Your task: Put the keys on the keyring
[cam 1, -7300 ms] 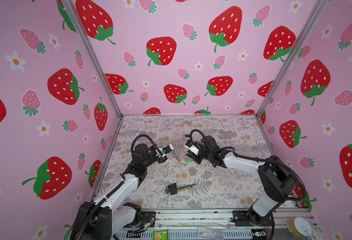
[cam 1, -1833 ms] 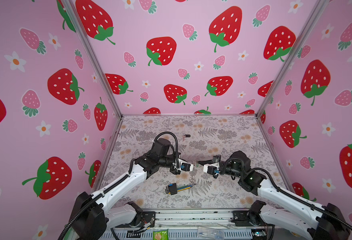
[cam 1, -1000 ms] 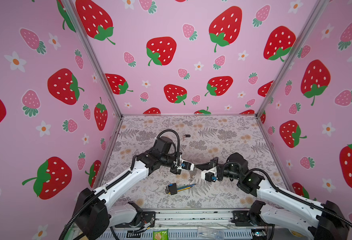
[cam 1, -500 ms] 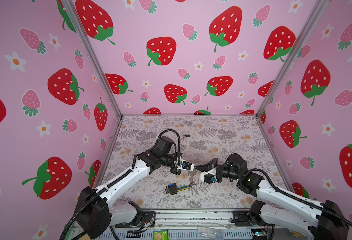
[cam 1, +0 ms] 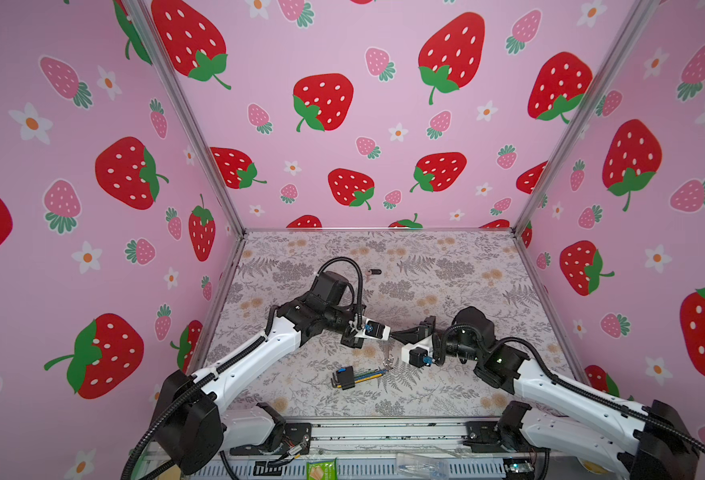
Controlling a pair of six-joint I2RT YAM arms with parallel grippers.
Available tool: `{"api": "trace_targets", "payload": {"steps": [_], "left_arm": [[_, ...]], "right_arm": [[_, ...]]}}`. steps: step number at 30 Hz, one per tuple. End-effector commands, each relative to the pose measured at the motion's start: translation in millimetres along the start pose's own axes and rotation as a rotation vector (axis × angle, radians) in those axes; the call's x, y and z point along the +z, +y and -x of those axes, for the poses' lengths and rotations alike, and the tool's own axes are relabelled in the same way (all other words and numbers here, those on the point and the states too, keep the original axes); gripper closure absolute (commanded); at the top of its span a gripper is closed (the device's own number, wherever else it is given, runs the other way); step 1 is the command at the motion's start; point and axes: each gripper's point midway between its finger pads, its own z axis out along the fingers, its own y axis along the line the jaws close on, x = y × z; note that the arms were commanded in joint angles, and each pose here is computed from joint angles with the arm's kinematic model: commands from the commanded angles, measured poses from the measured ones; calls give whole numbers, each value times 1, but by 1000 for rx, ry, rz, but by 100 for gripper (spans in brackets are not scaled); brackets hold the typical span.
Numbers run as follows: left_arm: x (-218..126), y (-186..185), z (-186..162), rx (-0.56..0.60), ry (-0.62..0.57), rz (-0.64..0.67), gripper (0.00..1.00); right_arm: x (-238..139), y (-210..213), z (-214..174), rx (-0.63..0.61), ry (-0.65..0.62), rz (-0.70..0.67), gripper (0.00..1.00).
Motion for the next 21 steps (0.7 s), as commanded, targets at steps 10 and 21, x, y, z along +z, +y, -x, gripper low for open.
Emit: {"api": "trace_targets", "payload": {"steps": [10, 21], "left_arm": [[-4, 6, 18, -15, -50, -25, 100], [-6, 8, 20, -68, -64, -30, 100]], "right_arm": [[-2, 0, 7, -50, -17, 5, 100], [-3, 4, 4, -105, 21, -6, 100]]}}
